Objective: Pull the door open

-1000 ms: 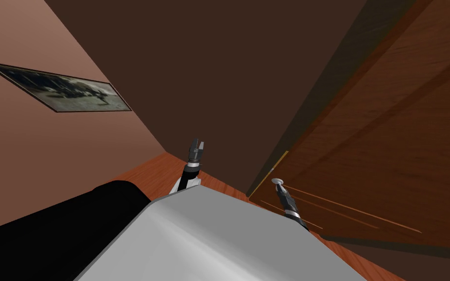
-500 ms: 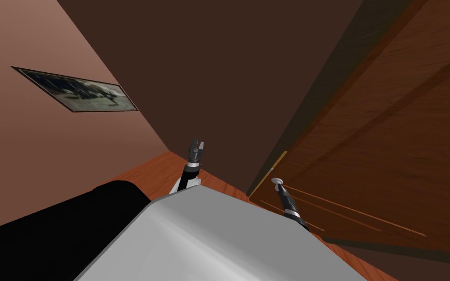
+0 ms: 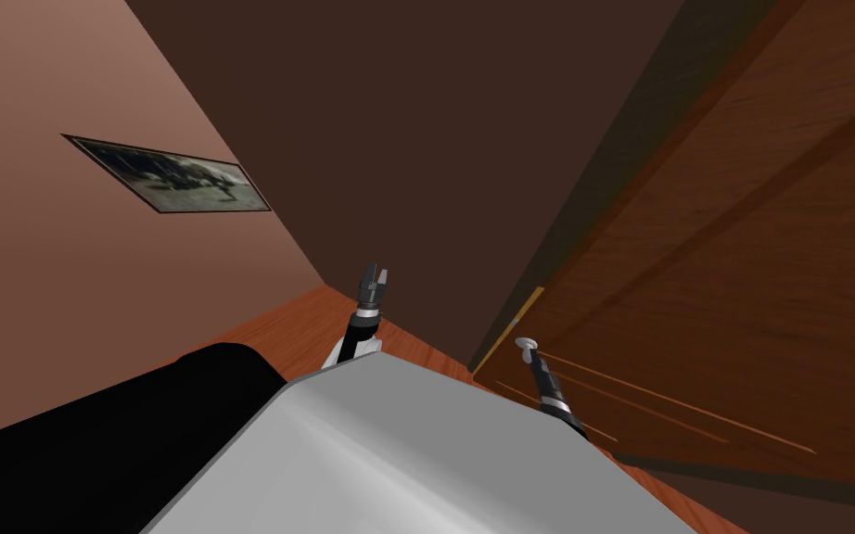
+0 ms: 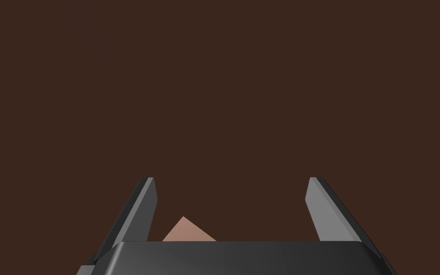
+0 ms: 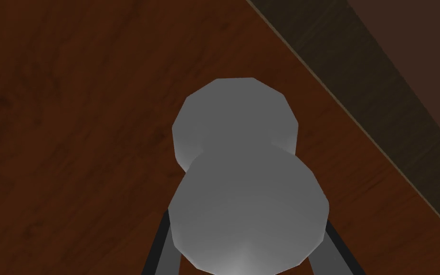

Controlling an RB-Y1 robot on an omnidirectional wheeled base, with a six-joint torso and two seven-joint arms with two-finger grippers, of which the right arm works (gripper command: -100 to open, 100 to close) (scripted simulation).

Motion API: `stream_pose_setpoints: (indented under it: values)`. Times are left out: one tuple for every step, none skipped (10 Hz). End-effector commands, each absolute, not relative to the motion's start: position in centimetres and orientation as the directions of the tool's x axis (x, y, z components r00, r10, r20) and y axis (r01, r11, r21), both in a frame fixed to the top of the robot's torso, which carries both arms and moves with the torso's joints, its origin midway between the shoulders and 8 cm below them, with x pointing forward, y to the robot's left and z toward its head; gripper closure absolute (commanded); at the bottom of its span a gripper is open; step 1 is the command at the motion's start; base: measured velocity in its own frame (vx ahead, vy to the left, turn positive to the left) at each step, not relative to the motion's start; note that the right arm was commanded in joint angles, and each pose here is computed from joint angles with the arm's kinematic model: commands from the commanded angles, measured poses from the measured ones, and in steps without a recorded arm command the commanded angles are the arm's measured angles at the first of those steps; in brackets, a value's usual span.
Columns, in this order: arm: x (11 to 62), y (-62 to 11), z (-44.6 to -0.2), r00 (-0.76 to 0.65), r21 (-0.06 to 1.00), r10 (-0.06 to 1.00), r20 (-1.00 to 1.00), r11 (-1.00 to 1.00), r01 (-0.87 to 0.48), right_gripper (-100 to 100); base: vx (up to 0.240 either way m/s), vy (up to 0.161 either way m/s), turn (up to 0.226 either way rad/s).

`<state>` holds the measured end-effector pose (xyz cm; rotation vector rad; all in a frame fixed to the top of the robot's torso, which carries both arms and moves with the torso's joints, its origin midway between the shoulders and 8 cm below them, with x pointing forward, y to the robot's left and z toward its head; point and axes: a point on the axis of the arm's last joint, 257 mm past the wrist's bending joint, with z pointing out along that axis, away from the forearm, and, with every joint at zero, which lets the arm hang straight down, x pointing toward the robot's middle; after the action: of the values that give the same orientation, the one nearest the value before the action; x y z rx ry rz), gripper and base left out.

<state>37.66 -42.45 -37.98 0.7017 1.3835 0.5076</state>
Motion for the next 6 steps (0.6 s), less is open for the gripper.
stream_pose_setpoints:
  values:
    - [37.59, -41.9, -38.37, 0.13, 0.735, 0.724, -0.677, 0.674, 0.074, 100, -0.028, -0.016, 0.049]
    - [37.65, -42.0, -38.33, 0.139, 0.767, 0.755, -0.64, 0.637, 0.07, 100, -0.034, -0.021, 0.058]
    - [37.72, -42.1, -38.3, 0.147, 0.788, 0.775, -0.615, 0.612, 0.068, 100, -0.054, -0.023, 0.094]
    - [37.72, -42.1, -38.3, 0.148, 0.798, 0.785, -0.602, 0.599, 0.065, 100, -0.041, -0.022, 0.034]
    - [37.78, -42.19, -38.27, 0.156, 0.822, 0.808, -0.568, 0.566, 0.062, 100, -0.032, -0.02, 0.058]
    - [37.78, -42.19, -38.27, 0.156, 0.826, 0.813, -0.562, 0.56, 0.06, 100, -0.026, -0.012, 0.028]
